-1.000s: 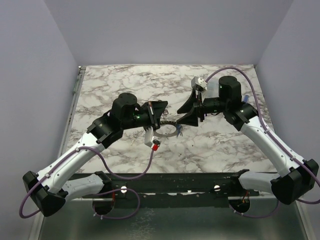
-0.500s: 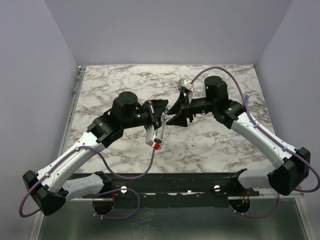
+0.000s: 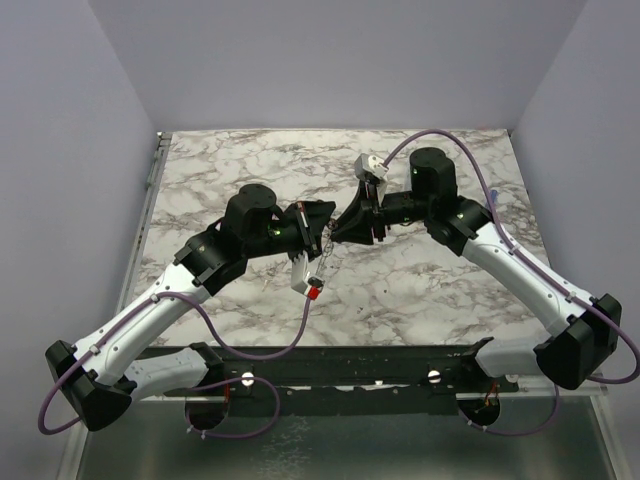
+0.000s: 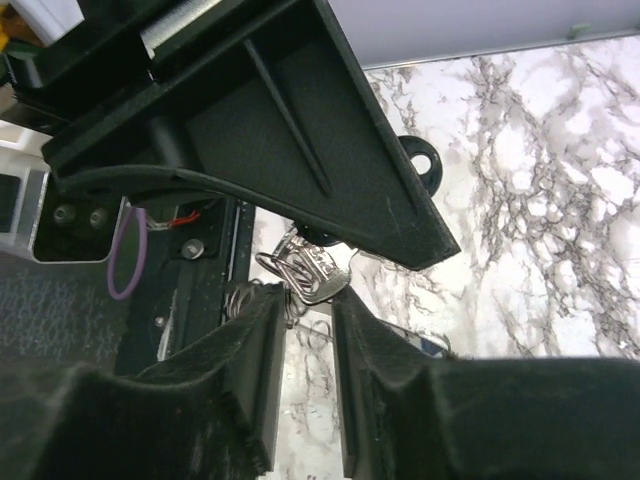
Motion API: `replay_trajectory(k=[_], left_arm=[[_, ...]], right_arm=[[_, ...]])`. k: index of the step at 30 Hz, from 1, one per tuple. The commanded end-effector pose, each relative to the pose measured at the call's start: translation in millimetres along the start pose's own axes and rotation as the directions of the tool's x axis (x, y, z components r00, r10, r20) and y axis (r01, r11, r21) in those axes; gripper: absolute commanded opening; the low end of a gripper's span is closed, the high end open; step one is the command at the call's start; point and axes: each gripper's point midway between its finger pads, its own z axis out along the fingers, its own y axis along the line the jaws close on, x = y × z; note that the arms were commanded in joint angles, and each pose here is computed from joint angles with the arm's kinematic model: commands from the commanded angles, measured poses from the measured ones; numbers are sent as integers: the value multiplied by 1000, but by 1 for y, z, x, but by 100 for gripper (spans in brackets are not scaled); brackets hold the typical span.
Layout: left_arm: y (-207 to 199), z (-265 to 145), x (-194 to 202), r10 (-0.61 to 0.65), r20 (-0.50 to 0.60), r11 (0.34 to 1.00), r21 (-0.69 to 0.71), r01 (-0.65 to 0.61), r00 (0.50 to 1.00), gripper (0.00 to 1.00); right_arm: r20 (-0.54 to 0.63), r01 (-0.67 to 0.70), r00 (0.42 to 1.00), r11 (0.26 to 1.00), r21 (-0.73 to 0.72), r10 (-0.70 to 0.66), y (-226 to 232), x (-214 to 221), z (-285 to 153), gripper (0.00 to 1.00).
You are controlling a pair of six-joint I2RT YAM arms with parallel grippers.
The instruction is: Remove the keys from the keyring
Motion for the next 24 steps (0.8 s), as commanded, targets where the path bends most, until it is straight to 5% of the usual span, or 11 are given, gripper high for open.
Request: replay_trajectory(k=[1,18,24], left_arm=[[18,-11,4,8,-26,999,-42,-9,1000,0],[23,-12,8,-30,-38,998,-50,28,999,0],[24,-12,8,-39,-36,998,-52,37,999,0]], right_arm=[[24,52,998,997,-51,-51,8,-13,1,29],[1,35,999,999,-36,-35,6,3,2,32],[0,46,999,999,-26,-46,5,2,0,9]])
